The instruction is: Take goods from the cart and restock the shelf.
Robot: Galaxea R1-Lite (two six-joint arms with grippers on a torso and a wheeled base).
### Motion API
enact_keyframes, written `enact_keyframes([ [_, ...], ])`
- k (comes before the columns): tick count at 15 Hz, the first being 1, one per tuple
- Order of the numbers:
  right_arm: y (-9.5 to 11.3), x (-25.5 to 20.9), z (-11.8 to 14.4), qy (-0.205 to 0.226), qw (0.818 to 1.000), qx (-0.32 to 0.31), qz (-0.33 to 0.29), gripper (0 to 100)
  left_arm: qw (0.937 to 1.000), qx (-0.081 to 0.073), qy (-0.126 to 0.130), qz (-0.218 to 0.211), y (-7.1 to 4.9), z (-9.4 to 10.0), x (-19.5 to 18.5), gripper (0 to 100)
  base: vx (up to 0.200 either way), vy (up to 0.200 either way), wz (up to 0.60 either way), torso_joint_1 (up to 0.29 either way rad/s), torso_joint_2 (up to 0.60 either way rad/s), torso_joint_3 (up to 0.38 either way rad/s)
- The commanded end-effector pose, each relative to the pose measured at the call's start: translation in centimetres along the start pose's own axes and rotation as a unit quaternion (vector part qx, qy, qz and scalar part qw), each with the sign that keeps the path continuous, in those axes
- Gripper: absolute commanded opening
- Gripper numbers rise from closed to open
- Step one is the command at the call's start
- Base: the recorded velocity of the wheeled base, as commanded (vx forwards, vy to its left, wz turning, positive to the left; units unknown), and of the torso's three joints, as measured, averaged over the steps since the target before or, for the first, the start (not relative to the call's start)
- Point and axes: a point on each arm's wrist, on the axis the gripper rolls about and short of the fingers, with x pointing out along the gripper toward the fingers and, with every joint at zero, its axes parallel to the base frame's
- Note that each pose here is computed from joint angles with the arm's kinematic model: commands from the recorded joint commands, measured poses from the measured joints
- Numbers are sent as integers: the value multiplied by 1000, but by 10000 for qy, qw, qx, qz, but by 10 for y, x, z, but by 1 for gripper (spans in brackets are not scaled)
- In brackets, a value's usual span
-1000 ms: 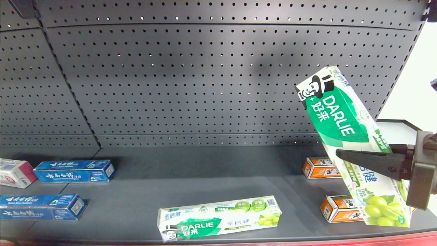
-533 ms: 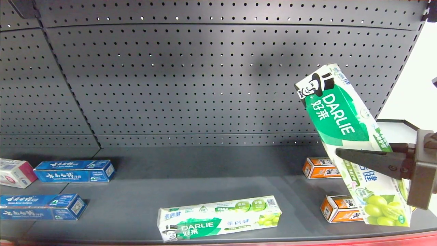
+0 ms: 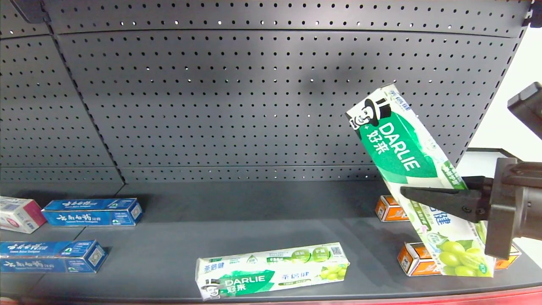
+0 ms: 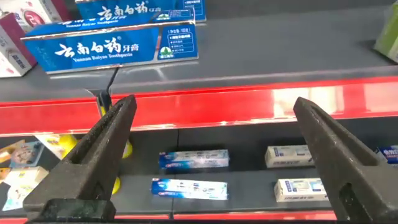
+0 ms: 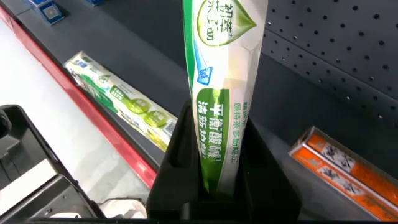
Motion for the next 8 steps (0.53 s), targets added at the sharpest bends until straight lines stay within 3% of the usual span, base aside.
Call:
enact_keyframes([
  [1,4,20,6,130,9998,-89,148,0,10000,-5,27,7,0,0,0,100,0,0,0,0,0,0],
  [8,8,50,20,501,9951,-656,547,0,10000,-5,27,7,0,0,0,100,0,0,0,0,0,0],
])
